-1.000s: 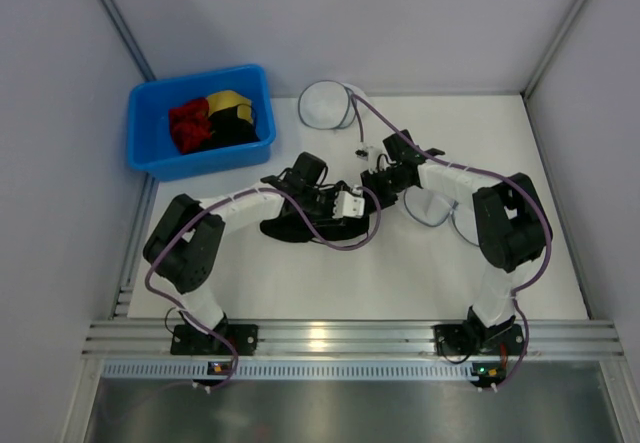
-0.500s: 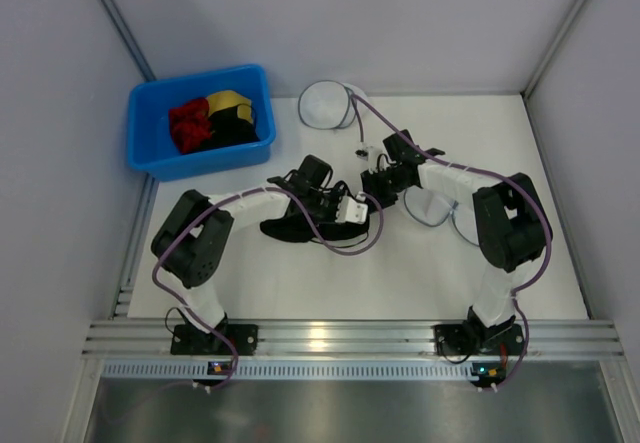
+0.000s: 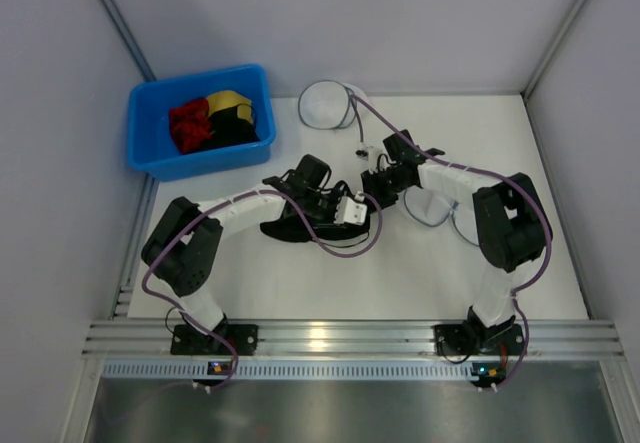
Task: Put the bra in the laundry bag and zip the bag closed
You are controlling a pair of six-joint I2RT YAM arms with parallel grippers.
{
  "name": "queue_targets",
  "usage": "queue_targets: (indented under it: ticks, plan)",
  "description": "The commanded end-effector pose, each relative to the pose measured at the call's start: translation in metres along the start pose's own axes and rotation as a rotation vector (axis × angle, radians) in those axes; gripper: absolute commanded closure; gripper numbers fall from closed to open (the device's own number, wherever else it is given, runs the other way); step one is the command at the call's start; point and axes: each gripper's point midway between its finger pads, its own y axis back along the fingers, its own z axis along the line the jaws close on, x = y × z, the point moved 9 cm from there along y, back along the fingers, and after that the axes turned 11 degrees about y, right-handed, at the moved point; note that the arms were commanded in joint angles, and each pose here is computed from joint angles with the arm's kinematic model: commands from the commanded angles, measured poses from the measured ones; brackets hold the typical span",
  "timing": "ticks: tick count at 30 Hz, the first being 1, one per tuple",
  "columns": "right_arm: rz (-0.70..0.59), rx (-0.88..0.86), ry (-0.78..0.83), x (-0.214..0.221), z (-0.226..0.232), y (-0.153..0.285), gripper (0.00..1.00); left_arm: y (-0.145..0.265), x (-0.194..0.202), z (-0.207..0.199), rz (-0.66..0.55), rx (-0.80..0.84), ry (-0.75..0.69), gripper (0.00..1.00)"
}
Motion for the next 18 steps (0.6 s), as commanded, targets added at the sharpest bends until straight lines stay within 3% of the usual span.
queue_targets:
  ticks: [1,6,10,15,18]
  plan:
    - [-0.048,-0.014,0.069,-0.015,0.009,0.008,1.0,-0.002,-0.006,0.012,-0.001,-0.037,-0.037,0.59]
    - [-0.047,-0.017,0.066,-0.013,0.01,0.009,1.0,-0.01,0.004,0.022,0.032,-0.063,-0.06,0.54]
    - [-0.044,-0.018,0.097,-0.011,0.009,0.01,1.0,-0.02,0.016,0.024,0.064,-0.06,-0.081,0.57]
    - [-0.045,-0.009,0.102,-0.009,0.009,0.01,1.0,-0.018,0.015,0.019,0.047,-0.045,-0.079,0.83]
    - [-0.049,-0.004,0.102,-0.01,0.007,0.009,1.0,-0.004,0.0,0.016,-0.005,-0.058,-0.093,0.94]
